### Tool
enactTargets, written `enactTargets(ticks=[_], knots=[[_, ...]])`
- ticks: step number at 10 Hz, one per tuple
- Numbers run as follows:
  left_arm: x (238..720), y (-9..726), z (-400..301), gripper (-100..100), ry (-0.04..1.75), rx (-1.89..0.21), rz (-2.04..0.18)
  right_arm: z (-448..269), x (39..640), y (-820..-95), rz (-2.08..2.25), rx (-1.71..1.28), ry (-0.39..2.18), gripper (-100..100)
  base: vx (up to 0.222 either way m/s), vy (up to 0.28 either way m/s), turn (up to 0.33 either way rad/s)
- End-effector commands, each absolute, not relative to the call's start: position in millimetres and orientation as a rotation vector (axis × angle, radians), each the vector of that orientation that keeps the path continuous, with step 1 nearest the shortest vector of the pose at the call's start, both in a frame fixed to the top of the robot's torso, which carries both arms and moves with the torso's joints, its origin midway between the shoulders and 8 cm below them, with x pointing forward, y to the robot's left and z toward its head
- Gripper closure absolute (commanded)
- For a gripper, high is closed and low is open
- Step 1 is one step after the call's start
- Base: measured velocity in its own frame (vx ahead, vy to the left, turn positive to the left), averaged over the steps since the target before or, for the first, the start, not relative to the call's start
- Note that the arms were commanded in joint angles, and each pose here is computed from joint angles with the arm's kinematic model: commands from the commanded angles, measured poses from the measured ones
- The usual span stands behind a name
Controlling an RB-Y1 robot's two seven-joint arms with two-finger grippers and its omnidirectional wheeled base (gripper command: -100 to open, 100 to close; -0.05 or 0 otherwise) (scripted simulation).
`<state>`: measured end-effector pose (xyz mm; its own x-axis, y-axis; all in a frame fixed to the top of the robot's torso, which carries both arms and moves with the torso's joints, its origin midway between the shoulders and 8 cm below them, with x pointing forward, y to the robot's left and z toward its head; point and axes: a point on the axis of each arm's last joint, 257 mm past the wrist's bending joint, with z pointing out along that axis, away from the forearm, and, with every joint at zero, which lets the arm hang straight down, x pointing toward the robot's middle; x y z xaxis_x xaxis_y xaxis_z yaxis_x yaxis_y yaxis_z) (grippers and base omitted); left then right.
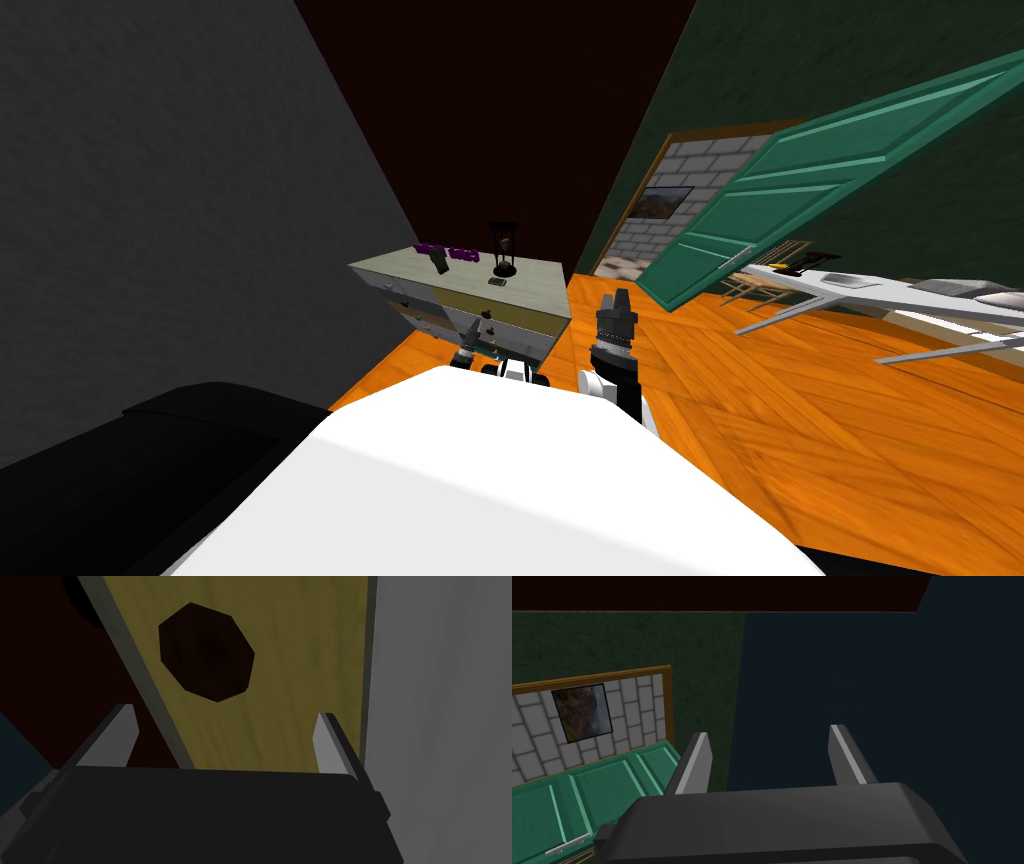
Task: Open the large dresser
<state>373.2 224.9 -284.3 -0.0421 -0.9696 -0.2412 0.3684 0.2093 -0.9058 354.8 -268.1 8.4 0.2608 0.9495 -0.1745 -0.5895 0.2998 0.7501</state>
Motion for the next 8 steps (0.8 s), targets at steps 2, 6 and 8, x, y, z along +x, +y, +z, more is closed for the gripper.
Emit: enactTargets(ticks=[2, 6, 8], knots=[[371, 206, -297, -100, 1.075, -0.784, -1.272, 8, 355, -268, 1.138, 0.623, 0.694, 0, 0.005, -0.014, -0.015], [381, 201, -292, -100, 1.068, -0.794, -1.278, 8, 355, -268, 1.138, 0.623, 0.694, 0, 0.001, -0.004, -0.003], [392, 200, -285, -100, 1.069, -0.794, -1.278, 8, 355, -268, 1.138, 0.623, 0.694, 0, 0.0, 0.0, 0.0]])
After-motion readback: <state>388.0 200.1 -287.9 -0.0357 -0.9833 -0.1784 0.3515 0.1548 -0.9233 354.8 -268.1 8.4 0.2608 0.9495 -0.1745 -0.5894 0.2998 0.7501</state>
